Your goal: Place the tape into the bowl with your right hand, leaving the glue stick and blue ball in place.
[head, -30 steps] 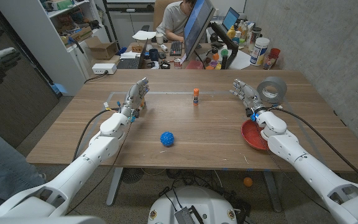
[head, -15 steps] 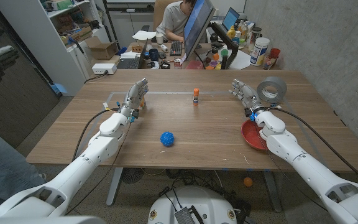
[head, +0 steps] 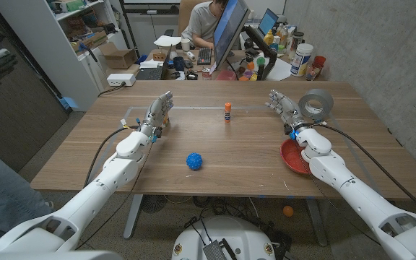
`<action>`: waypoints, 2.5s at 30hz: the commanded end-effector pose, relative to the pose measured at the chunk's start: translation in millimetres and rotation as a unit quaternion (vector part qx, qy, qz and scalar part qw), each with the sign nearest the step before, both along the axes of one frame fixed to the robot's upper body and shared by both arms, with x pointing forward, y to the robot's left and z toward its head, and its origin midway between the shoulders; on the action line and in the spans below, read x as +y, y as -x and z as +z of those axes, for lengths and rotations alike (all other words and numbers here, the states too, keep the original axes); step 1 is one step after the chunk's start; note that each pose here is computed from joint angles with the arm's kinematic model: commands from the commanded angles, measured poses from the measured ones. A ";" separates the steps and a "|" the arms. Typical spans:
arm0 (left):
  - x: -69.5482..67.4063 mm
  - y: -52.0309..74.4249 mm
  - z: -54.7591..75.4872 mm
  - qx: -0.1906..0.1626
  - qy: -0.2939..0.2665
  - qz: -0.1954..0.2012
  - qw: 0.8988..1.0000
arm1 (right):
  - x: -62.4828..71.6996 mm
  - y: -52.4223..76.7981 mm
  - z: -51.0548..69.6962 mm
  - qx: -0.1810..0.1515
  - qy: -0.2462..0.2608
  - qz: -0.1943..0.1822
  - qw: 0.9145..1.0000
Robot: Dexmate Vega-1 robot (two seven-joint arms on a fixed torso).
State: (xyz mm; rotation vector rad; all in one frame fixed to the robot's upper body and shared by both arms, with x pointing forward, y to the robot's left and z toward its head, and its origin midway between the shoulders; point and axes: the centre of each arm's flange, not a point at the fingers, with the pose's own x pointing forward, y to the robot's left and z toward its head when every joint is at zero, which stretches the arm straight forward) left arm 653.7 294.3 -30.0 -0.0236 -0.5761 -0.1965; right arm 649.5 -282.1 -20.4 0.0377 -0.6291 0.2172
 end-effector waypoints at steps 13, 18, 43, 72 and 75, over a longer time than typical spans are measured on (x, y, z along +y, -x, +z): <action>-2.0 10.0 10.7 -0.020 -0.005 0.001 1.000 | -22.4 29.3 7.9 -0.034 0.012 -0.035 0.999; -2.3 9.6 12.8 -0.021 -0.005 0.000 1.000 | -30.1 36.7 13.4 -0.047 0.023 -0.057 0.997; -5.2 5.3 6.9 -0.011 -0.004 -0.016 1.000 | -59.5 59.9 42.6 -0.073 0.094 -0.122 0.985; -3.4 7.0 9.5 -0.017 -0.008 -0.022 1.000 | -86.8 89.6 69.3 -0.080 0.212 -0.219 0.949; -2.3 7.6 9.6 -0.018 -0.008 -0.021 1.000 | -88.7 90.6 71.4 -0.081 0.217 -0.225 0.946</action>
